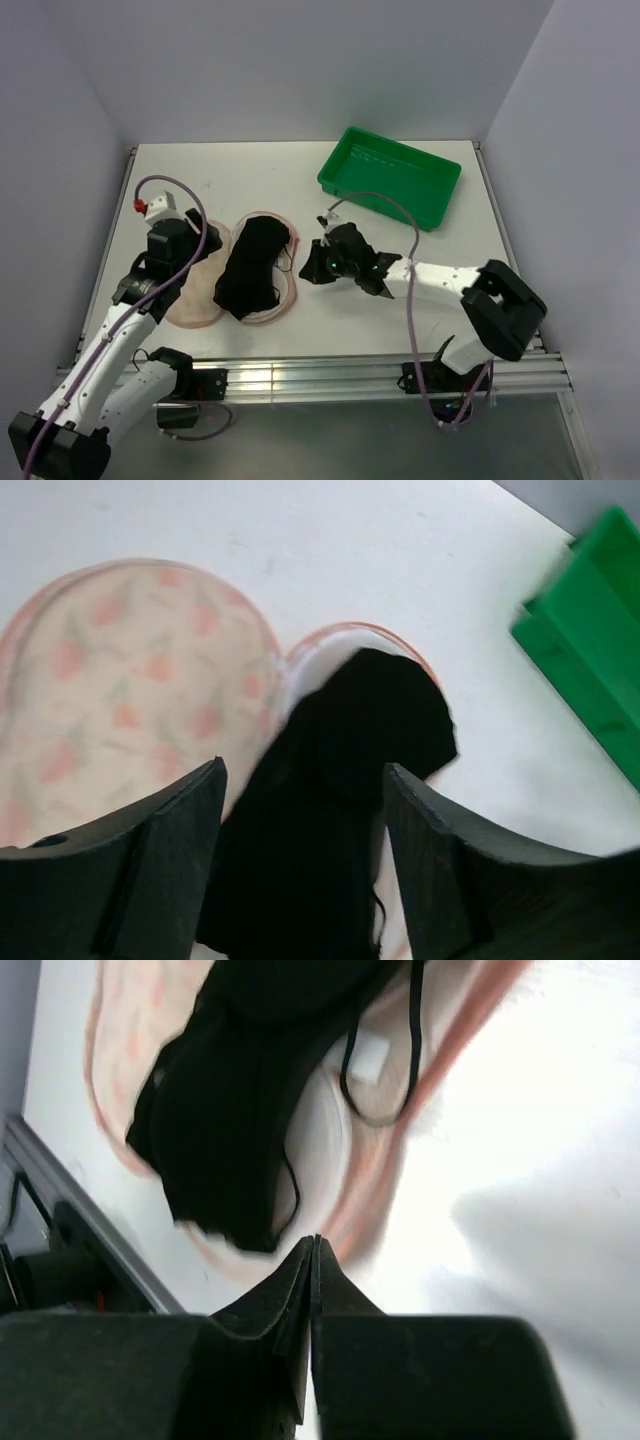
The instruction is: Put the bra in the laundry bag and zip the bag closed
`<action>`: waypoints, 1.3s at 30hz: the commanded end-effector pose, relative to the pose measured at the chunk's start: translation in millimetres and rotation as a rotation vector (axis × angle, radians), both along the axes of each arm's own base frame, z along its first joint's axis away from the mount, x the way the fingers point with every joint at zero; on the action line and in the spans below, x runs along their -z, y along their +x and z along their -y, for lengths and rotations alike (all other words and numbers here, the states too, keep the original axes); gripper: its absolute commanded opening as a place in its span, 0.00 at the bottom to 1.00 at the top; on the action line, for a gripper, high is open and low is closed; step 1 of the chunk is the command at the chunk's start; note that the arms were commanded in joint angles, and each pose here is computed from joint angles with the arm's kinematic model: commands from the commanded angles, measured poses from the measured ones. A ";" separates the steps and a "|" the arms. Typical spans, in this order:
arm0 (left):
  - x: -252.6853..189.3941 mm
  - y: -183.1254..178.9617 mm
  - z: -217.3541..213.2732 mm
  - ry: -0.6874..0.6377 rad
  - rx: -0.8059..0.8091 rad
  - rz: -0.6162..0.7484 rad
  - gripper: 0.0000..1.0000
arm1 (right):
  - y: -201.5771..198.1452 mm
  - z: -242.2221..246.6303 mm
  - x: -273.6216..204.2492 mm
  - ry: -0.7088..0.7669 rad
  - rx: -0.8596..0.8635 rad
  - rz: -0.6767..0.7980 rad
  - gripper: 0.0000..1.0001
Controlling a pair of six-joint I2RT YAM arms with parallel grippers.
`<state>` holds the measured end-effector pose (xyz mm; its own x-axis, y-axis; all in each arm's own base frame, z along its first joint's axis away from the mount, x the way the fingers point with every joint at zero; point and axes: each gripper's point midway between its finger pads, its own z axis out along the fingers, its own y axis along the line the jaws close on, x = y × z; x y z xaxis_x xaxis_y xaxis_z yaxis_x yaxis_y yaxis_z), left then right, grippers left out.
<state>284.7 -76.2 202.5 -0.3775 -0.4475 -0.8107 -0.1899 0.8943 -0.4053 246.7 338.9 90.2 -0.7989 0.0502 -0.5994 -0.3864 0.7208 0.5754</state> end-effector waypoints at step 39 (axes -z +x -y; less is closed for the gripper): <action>185.4 -28.2 -182.6 -0.274 -0.426 -0.662 0.15 | -19.0 51.4 -61.0 0.020 -0.003 0.266 0.16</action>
<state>254.9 106.2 16.2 -0.4826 -0.8124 -0.3273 -0.7717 0.5712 -0.2798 221.6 287.7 153.0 -0.6282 0.0573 -0.7760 -0.5306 0.6979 0.4811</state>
